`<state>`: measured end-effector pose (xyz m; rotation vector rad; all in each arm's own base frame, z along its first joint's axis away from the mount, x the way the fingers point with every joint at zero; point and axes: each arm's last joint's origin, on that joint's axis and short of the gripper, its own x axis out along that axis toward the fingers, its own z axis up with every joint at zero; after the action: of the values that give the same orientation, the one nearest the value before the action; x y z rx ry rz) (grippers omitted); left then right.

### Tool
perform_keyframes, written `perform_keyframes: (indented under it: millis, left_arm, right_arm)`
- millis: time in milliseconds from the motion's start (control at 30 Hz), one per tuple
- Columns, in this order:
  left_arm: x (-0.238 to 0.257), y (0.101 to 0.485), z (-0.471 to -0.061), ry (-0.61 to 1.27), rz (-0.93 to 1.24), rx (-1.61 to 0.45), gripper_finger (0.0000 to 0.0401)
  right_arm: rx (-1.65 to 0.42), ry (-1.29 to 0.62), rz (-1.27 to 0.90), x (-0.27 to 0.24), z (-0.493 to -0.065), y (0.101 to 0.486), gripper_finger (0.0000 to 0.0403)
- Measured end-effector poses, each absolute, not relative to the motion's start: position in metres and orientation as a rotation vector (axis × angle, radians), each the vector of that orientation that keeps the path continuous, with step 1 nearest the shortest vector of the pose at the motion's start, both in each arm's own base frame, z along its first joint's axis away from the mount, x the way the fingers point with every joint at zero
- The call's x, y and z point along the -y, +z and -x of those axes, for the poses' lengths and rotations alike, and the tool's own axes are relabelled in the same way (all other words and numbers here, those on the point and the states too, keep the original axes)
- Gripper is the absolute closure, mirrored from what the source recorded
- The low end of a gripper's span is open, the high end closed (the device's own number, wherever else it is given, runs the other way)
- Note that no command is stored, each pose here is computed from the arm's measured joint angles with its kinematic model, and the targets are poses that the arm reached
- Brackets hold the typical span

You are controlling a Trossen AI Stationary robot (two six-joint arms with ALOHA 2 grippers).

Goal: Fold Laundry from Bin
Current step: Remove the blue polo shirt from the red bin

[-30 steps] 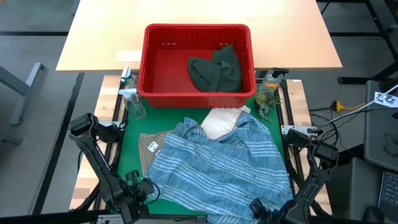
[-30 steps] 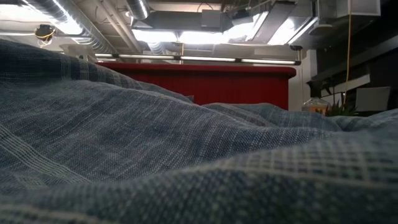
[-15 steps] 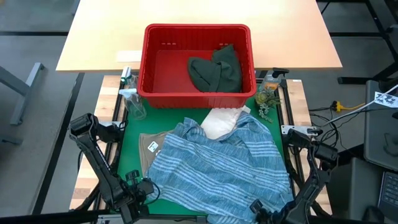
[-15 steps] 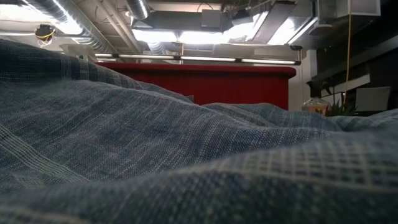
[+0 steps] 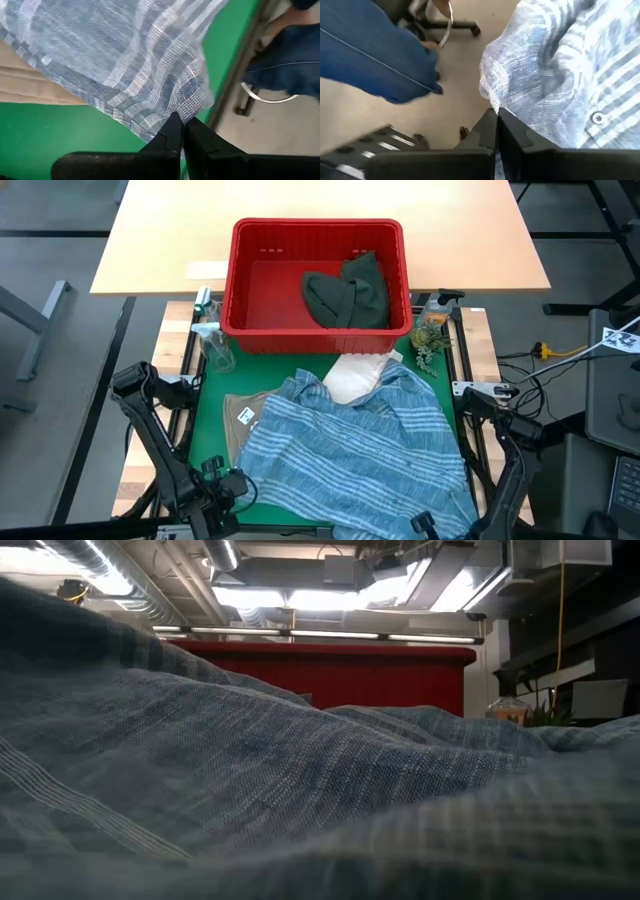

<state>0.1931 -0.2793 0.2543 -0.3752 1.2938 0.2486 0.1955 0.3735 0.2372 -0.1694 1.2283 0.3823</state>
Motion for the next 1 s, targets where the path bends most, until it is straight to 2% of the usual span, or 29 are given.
perform_keyframes:
  millis: [400,633,800,1000]
  left_arm:
    - [0.269,0.315,-0.191,0.345,0.305,-1.165,0.0401]
    - [0.265,0.321,-0.189,0.362,0.281,-1.175,0.0401]
    - [0.259,0.321,-0.193,0.406,0.250,-1.134,0.0401]
    - [0.244,0.322,-0.211,0.492,0.247,-1.042,0.0401]
  right_arm:
    - [-1.061,0.512,-0.128,-0.393,-0.195,0.332,0.0400]
    - [-0.973,0.543,-0.149,-0.404,-0.178,0.344,0.0399]
    - [-0.975,0.385,-0.087,-0.394,-0.176,0.338,0.0400]
    - [-1.120,0.103,-0.130,-0.374,-0.168,0.327,0.0399]
